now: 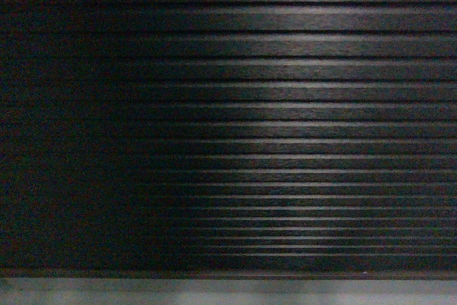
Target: Place dark red mango on scale at checkout
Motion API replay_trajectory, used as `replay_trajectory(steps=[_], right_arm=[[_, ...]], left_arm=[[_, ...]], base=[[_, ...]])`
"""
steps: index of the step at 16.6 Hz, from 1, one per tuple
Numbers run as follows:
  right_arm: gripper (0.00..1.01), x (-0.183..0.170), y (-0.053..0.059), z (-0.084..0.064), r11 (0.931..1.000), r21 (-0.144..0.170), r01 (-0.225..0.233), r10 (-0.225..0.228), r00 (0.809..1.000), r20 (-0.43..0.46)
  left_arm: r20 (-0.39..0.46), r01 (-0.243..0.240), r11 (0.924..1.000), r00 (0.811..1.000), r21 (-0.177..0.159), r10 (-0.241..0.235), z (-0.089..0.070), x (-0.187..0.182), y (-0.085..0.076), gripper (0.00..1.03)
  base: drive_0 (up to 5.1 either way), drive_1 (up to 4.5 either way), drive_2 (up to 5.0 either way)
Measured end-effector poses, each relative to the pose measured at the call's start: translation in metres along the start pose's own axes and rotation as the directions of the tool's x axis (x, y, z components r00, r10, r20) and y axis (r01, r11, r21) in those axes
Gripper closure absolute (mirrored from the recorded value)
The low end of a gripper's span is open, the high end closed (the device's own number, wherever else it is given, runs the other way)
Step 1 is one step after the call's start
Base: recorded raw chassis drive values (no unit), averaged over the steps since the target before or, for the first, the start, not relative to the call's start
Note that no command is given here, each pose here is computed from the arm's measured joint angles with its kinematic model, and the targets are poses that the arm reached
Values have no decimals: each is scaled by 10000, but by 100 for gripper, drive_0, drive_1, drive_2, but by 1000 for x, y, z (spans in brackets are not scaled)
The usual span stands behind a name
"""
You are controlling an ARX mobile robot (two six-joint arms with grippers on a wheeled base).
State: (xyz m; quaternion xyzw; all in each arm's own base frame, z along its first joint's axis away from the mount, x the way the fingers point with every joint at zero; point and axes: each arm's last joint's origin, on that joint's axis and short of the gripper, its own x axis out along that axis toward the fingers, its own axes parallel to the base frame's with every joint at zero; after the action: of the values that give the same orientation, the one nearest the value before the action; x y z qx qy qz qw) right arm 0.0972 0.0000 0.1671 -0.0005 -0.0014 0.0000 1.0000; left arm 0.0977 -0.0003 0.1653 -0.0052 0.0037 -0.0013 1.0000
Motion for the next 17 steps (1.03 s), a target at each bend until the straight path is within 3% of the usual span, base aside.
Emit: replay_trajectory(steps=[17], right_arm=[[3, 0, 0, 0, 10000, 4, 4, -4, 10000, 8]], left_arm=[[19, 0, 10000, 10000, 4, 0, 0, 0, 0, 5]], base=[[0, 0, 0]])
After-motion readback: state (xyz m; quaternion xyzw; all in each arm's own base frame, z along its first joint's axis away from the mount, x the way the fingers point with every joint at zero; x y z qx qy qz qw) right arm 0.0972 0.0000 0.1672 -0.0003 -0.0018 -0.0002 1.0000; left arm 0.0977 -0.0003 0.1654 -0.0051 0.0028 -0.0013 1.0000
